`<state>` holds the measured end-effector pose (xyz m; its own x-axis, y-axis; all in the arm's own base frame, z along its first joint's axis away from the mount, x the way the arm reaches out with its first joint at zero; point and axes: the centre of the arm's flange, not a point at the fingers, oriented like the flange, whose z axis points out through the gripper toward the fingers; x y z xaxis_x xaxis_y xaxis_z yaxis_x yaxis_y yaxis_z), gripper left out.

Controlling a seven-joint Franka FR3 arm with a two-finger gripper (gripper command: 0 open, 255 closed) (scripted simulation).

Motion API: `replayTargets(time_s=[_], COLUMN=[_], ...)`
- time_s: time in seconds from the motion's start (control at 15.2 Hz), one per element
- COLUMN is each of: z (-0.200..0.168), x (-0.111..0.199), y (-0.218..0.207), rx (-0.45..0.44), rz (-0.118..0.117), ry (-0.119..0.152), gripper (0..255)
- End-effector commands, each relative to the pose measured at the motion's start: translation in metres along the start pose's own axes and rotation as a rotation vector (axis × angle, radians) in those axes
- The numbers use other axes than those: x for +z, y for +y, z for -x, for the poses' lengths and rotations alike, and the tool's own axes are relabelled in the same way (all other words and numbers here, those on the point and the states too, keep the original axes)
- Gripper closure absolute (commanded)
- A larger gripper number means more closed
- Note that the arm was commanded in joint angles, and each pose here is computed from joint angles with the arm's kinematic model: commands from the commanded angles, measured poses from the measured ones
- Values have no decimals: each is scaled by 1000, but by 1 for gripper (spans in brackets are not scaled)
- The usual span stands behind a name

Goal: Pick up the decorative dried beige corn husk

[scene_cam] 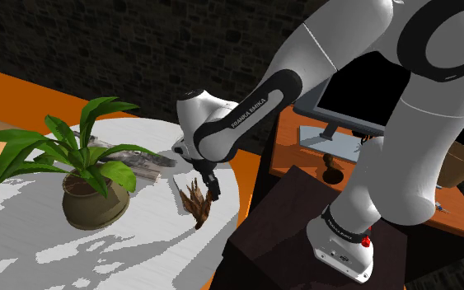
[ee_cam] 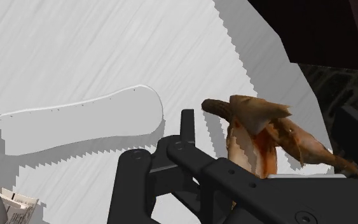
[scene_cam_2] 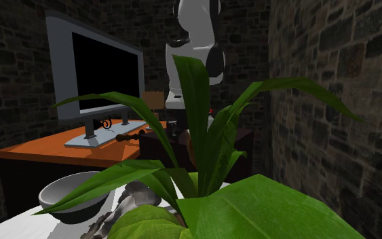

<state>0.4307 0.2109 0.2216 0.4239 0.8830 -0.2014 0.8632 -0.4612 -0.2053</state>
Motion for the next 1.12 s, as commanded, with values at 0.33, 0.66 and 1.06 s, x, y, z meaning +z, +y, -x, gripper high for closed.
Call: replayTargets(time_s=[0.33, 0.66, 1.06], z=[-2, -2, 2], x=[14, 14, -7], y=[4, 4, -1], rx=[0, 0, 0], rz=[0, 0, 0], ry=[0, 0, 0], gripper=[255, 255, 255])
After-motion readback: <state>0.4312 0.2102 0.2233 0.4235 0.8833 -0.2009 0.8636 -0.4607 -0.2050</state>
